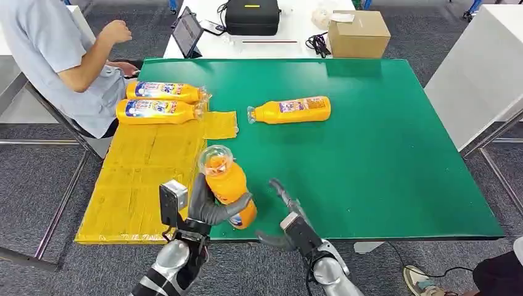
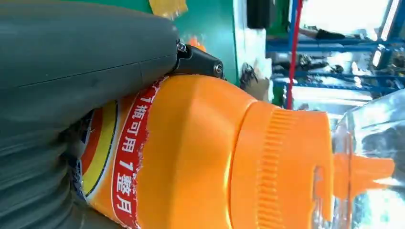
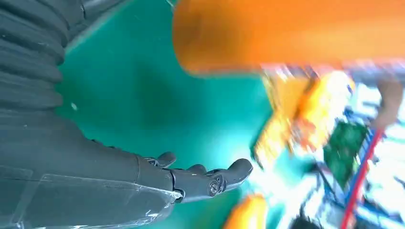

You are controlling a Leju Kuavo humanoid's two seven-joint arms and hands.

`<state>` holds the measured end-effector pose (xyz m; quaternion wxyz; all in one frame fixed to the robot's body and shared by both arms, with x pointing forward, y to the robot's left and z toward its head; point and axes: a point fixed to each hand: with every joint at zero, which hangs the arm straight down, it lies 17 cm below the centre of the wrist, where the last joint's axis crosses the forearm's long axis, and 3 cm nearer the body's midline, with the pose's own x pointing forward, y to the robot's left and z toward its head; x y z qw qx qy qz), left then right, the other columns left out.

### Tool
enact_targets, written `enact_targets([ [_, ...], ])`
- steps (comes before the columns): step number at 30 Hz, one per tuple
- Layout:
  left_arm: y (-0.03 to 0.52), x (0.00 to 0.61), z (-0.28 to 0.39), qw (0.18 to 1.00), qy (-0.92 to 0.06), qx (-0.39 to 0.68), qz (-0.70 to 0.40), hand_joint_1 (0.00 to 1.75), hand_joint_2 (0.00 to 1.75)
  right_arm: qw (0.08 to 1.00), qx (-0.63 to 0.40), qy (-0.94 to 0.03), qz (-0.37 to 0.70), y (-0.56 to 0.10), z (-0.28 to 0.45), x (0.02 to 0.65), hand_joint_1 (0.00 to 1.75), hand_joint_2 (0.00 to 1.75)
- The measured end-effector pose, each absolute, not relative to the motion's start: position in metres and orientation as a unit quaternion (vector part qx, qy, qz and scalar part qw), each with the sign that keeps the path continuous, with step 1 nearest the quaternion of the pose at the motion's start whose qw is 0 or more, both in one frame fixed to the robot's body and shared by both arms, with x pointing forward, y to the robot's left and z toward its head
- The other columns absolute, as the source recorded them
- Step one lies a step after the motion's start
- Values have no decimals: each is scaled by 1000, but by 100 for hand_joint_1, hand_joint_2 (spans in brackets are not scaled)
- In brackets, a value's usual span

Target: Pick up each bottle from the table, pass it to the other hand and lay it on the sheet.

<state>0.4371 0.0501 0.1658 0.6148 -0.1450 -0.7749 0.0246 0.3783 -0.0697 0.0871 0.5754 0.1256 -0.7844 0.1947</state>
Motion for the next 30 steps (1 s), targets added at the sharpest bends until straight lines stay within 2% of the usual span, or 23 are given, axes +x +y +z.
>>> enact_targets([
  [2, 69, 446, 174, 594, -800, -79, 16, 175, 175, 574, 117, -791, 176, -76, 97, 384, 0, 175],
  [5, 98, 456, 196, 524, -847, 87, -36, 175, 175, 572, 113, -797, 161, -79, 104, 388, 0, 175],
  [9, 107, 468, 195, 477, -848, 194, -127, 175, 175, 568, 114, -801, 151, -79, 110, 392, 0, 175],
  [16, 128, 485, 176, 483, -825, 245, -161, 175, 175, 564, 114, -805, 145, -79, 117, 397, 0, 175],
  [21, 131, 500, 173, 433, -795, 333, -264, 175, 175, 559, 115, -806, 153, -76, 119, 400, 0, 175],
  [30, 141, 542, 124, 450, -676, 408, -418, 175, 175, 558, 119, -806, 158, -75, 123, 407, 0, 175],
])
